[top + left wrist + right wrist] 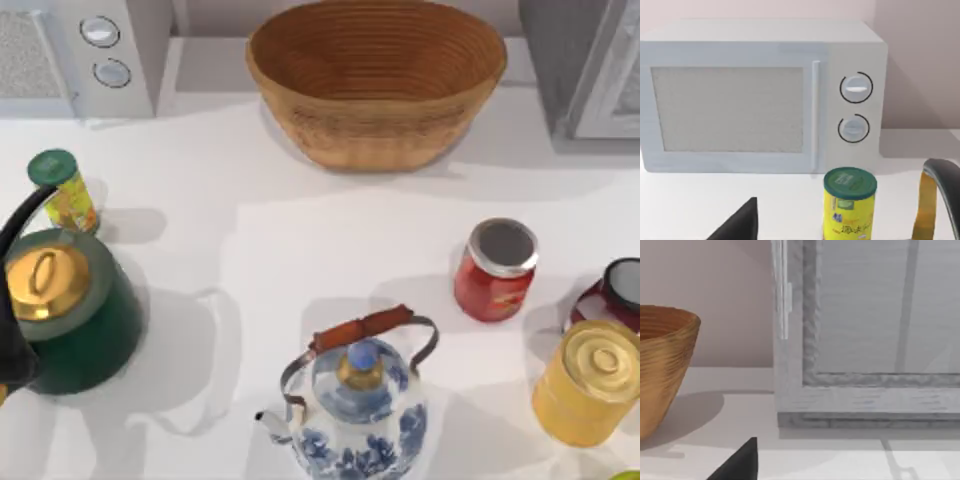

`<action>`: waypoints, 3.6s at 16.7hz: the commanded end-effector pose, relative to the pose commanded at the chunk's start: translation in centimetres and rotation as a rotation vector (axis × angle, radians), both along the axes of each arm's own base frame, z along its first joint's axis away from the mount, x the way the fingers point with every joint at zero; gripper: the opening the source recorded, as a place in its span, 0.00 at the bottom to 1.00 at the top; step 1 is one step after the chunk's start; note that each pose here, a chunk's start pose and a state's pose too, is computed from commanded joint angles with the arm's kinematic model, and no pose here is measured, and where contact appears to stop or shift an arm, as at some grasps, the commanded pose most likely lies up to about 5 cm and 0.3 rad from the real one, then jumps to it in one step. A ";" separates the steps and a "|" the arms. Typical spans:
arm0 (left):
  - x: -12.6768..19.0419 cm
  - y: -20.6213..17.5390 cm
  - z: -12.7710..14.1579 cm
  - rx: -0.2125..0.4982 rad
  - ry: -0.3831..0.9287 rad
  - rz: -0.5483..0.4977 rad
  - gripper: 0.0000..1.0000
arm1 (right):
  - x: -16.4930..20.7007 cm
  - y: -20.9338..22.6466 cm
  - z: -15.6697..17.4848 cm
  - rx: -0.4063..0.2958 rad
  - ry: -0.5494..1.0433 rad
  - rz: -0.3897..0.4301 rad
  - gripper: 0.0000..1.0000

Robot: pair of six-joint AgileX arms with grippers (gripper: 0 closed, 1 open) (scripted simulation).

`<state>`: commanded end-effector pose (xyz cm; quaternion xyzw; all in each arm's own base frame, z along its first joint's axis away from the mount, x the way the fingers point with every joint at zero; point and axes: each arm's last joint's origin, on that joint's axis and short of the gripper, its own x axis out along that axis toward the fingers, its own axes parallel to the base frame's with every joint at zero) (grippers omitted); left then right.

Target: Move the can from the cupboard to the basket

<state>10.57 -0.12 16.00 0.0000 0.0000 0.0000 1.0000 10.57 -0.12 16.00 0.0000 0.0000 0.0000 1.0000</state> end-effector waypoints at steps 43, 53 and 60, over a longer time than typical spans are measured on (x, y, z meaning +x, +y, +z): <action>0.0 0.0 0.0 0.000 0.000 0.000 1.00 | 15.7 4.4 34.8 0.001 -0.012 -0.007 1.00; 0.0 0.0 0.0 0.000 0.000 0.000 1.00 | 21.8 4.3 34.7 0.001 -0.009 -0.009 1.00; 0.0 0.0 0.0 0.000 0.000 0.000 1.00 | 21.8 4.3 34.7 0.001 -0.009 -0.009 0.70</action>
